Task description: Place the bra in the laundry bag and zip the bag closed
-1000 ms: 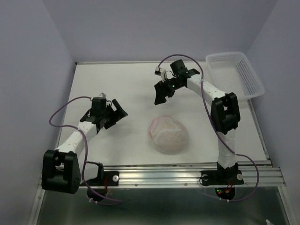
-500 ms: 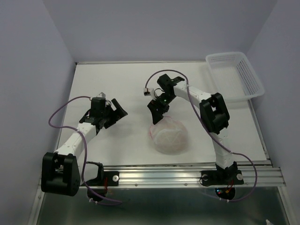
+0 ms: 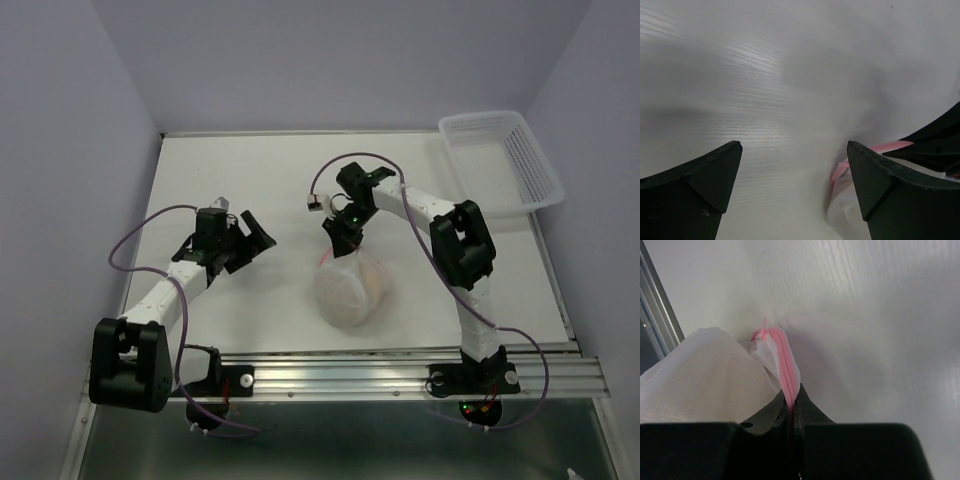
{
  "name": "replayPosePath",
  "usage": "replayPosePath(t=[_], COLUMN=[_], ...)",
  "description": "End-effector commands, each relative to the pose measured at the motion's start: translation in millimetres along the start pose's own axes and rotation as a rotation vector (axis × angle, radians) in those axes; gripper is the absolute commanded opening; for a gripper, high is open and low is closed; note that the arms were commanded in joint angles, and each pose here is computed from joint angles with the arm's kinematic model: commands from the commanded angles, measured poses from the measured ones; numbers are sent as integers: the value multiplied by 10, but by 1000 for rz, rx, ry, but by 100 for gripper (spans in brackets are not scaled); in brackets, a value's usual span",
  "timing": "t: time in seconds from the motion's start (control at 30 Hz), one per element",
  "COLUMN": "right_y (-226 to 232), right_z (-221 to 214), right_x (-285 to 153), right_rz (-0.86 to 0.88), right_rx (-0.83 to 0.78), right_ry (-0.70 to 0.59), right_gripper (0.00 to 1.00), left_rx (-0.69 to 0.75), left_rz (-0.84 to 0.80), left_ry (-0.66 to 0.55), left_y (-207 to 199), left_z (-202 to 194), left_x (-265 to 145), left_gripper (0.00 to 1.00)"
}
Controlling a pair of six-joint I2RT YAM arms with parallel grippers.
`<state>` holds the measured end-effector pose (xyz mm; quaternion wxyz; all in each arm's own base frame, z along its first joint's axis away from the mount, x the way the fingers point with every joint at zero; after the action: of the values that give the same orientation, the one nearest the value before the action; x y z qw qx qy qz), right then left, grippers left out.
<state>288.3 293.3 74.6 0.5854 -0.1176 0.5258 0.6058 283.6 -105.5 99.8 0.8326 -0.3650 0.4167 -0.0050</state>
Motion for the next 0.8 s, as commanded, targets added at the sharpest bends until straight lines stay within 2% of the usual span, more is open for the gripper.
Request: replayPosePath(t=[0.0,0.07,0.1,0.2,0.3,0.37,0.43,0.47,0.5,0.57,0.6,0.77], right_y=[175,302,394,636,766,879,925,868,864,753,827,723], right_z=[687,814,892,1062,1178,1059,1144,997,1123,972,1036,1003], right_x=[-550,-662,-796,-1020,-1206,-1170,-1284,-1088,-1164,-1013,-1007,-1025], right_rz=[-121,-118,-159,-268,-355,-356,-425,-412,-491,-556,-581,-690], right_rx=[-389,-541,-678,-862,-979,-995,-1027,-992,-985,-929,-924,-812], right_ry=[-190,-270,-327,-448,-563,-601,-693,-681,-758,-755,-804,-849], right_gripper=[2,2,3,10,10,9,9,9,11,11,11,13], left_rx=[39,59,65,93,101,98,95,95,105,110,122,206], left_rz=[-108,-152,-175,-230,-261,-275,-303,-317,-351,-399,-437,-597], left_ry=[-15,-11,-8,-21,-39,-51,-43,-42,-60,-43,-31,7], left_y=[-231,-328,-386,-508,-581,-610,-643,-660,-723,-773,-823,-974], left_z=[88,101,111,142,166,178,148,139,171,120,96,-56], left_x=[-46,-105,-140,-249,-343,-383,-421,-431,-454,-497,-528,-719], left_gripper=[99,99,99,99,99,99,98,97,95,93,90,86])
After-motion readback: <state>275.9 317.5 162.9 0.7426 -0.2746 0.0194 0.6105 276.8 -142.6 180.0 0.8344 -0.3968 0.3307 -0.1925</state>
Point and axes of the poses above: each gripper's point midway between its finger pads, its own x axis out along the fingers, its own y axis along the line the jaws close on, z = x × y, the point moved 2 cm from there along -x, back along the fingers, and after that the axes turned 5 degrees about -x, right-handed, at the moved point
